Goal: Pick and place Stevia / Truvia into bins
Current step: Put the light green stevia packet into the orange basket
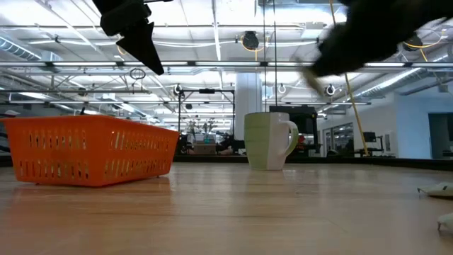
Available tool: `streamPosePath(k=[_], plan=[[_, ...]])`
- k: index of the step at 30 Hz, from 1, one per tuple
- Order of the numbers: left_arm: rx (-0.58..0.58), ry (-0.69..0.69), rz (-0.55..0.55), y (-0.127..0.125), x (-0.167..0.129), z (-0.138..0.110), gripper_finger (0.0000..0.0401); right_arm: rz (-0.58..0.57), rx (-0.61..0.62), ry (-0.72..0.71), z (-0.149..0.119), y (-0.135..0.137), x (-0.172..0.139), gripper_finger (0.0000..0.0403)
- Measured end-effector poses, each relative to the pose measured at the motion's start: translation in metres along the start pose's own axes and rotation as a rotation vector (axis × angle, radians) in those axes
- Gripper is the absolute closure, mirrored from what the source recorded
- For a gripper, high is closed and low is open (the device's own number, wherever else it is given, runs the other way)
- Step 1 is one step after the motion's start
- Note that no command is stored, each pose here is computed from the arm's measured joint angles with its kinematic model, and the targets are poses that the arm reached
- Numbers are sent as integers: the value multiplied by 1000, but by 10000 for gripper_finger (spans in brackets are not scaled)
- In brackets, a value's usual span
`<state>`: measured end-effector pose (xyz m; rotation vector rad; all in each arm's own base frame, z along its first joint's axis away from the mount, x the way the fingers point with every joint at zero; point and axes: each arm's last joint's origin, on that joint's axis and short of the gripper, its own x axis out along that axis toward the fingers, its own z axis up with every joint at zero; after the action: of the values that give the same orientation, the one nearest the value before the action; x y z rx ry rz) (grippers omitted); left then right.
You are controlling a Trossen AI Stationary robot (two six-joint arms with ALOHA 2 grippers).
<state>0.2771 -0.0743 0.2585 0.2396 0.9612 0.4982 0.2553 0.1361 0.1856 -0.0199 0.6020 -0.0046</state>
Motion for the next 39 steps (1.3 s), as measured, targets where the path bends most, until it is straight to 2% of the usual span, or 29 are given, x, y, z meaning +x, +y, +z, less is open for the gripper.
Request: streamPosePath(k=[3, 7, 10, 13, 17, 24, 29, 34, 39], plan=[[-6, 0, 2, 1, 1, 1, 272, -62, -78, -146, 15, -14, 17, 402], [-17, 5, 9, 4, 3, 1, 272, 17, -82, -335, 30, -31, 44, 403], [-48, 0, 14, 6, 6, 4, 272, 59, -66, -424, 28, -44, 68, 403], [-119, -4, 19, 10, 8, 6, 272, 22, -51, -470, 19, -58, 89, 403], [-161, -6, 25, 13, 11, 8, 272, -25, -78, -452, 15, -69, 116, 403], [-159, 0, 36, 18, 15, 9, 272, 26, -110, -374, 31, -67, 154, 403], [-145, 0, 35, 18, 15, 9, 272, 21, -138, -320, 41, -66, 157, 391], [-128, 0, 35, 18, 15, 9, 272, 18, -133, -360, 44, -66, 156, 357], [-126, 0, 34, 18, 15, 9, 272, 3, -204, -350, 44, -67, 156, 324]])
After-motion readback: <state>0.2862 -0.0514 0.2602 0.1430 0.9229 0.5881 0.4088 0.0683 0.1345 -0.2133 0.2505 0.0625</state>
